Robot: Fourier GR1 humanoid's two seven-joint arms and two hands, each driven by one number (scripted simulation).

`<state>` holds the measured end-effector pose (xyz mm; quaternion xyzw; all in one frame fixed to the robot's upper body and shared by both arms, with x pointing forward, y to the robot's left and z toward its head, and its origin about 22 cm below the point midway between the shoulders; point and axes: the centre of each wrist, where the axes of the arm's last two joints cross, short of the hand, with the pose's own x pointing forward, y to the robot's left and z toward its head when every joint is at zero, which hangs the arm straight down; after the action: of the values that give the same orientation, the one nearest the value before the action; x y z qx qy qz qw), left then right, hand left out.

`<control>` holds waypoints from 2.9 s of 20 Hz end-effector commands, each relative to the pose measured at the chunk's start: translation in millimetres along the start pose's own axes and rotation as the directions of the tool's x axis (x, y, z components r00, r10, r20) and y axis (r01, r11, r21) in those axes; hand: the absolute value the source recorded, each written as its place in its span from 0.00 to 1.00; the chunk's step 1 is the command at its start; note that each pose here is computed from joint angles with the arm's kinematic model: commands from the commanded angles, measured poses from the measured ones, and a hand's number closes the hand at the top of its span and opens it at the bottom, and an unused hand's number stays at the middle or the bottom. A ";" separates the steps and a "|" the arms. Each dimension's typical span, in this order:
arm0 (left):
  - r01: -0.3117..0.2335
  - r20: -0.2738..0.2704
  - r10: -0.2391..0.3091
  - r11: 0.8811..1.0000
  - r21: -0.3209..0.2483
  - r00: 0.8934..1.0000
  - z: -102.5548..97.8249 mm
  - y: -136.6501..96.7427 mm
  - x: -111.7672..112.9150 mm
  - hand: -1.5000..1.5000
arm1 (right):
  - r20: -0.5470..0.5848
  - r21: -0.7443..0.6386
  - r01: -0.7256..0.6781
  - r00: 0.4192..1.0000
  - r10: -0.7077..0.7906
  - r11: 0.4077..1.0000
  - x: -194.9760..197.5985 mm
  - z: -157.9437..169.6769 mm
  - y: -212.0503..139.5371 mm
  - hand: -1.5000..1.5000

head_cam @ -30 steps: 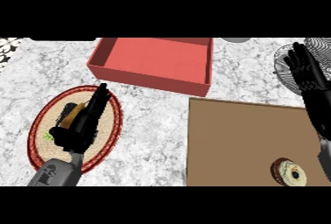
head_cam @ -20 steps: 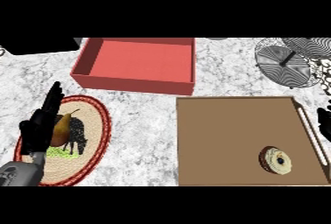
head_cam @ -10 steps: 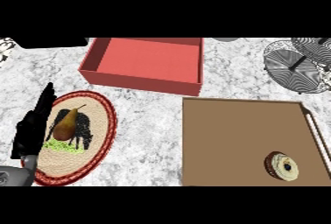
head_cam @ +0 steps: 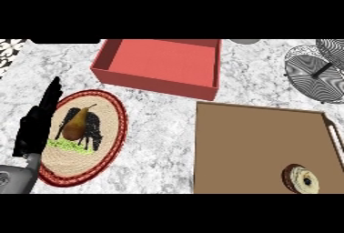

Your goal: Pick the cupcake from the tray and place it in the tiered basket

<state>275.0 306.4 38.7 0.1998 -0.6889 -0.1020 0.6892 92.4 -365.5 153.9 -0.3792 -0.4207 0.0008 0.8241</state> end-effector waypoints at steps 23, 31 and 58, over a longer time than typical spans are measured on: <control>-0.013 0.003 0.013 1.000 -0.011 1.000 0.0 1.1 4.7 0.50 | -0.286 0.221 -0.170 0.930 0.230 0.960 60.3 -2.1 49.6 0.00; -0.003 -0.002 0.003 1.000 -0.006 1.000 -15.6 -7.8 3.0 0.50 | -0.280 0.169 -0.290 0.902 0.329 0.942 49.6 -13.1 73.3 0.00; -0.007 0.000 0.007 1.000 -0.005 1.000 9.3 -2.9 7.4 0.50 | -0.326 0.233 -0.278 0.880 0.344 0.932 38.6 -39.9 106.5 0.00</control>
<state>275.4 294.5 37.6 0.1922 -0.6889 -0.1027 0.6913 170.5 -298.1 87.1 -0.3609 -0.2636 0.1326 0.8847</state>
